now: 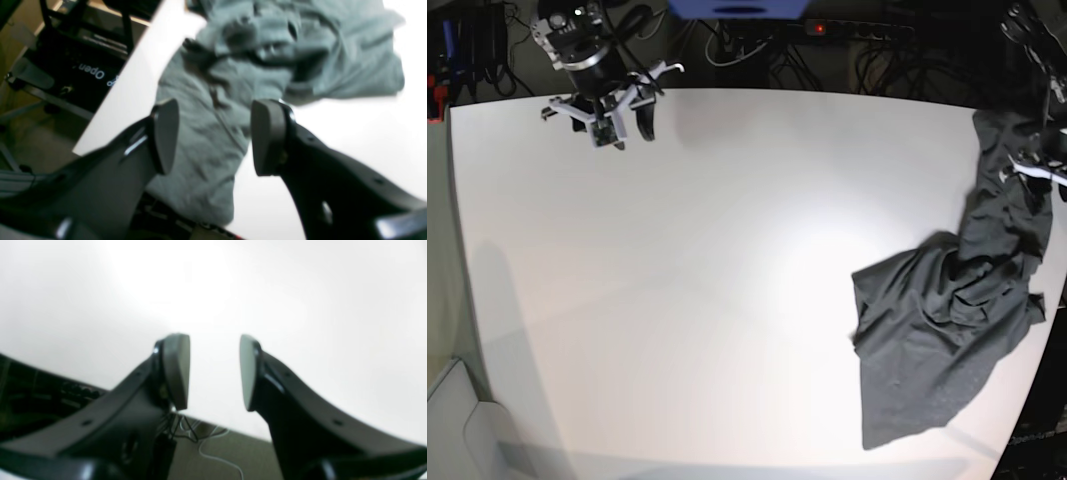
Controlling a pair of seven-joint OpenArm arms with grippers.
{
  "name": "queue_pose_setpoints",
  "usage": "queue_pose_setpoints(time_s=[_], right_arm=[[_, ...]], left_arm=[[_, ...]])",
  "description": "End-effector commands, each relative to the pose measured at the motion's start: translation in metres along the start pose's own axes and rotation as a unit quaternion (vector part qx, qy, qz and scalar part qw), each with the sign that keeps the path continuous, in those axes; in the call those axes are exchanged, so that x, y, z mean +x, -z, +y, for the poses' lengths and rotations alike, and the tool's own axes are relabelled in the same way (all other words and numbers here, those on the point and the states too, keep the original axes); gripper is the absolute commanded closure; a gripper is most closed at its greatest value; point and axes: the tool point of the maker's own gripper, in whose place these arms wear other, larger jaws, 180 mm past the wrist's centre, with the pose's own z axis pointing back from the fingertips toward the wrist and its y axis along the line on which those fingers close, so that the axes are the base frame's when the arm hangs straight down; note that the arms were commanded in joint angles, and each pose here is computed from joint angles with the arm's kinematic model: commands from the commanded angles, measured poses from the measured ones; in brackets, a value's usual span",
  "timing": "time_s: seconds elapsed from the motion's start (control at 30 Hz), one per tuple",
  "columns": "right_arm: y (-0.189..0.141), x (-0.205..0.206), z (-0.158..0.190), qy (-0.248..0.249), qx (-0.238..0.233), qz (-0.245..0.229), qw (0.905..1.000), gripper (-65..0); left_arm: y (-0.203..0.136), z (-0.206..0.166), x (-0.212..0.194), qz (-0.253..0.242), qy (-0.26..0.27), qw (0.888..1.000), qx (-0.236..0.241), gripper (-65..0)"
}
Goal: Layout the t-shirt on the table in an organized manner, then fold the t-shirt properly
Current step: 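Move the left gripper down onto the bunched grey t-shirt and grasp it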
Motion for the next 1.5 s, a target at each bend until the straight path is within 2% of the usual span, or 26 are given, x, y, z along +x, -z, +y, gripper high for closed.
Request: queue_pose_setpoints(time_s=[0.0,0.07,0.17,0.23,0.4,0.67,0.73,0.93,1.3,1.47], right_arm=[[-0.001,0.009,0.0,-0.002,0.001,-0.016,0.9999,-25.6],[0.0,0.012,0.0,-0.005,0.004,-0.018,0.9998,-25.6],[0.0,0.012,0.015,-0.029,0.046,-0.018,0.9983,-25.6],[0.0,0.014,0.018,-0.038,0.058,-0.021,0.9974,-25.6],[0.002,0.017,0.017,-0.039,0.058,-0.026,0.9972,-25.5],[0.003,0.019,0.018,-0.04,0.06,-0.028,0.997,-25.4],[0.005,0.024,0.017,-0.042,0.058,-0.035,0.9969,-25.4],[0.006,0.026,0.015,-0.042,0.055,-0.037,0.9969,-25.4],[0.013,0.023,0.01,-0.051,0.05,-0.008,0.9974,-25.2],[0.013,0.025,0.009,-0.052,0.049,-0.009,0.9974,-25.2]], left_arm=[[0.0,0.005,0.02,-0.026,0.005,1.0,0.008,-34.1],[0.005,0.005,0.031,-0.032,0.018,0.999,0.016,-34.1],[0.018,0.001,0.037,-0.035,0.041,0.998,0.029,-34.1],[0.028,0.001,0.038,-0.034,0.049,0.997,0.039,-34.1],[0.066,0.002,0.021,-0.004,0.06,0.997,0.052,-34.1],[0.094,-0.019,0.028,-0.022,0.119,0.992,0.047,-34.3],[0.103,-0.019,0.025,-0.013,0.115,0.992,0.048,-34.7],[0.121,-0.015,0.022,0.004,0.101,0.994,0.046,-42.2],[0.136,-0.029,0.062,-0.03,0.073,0.996,0.038,-42.3],[0.154,-0.033,0.043,0.005,0.053,0.998,0.029,-42.3]])
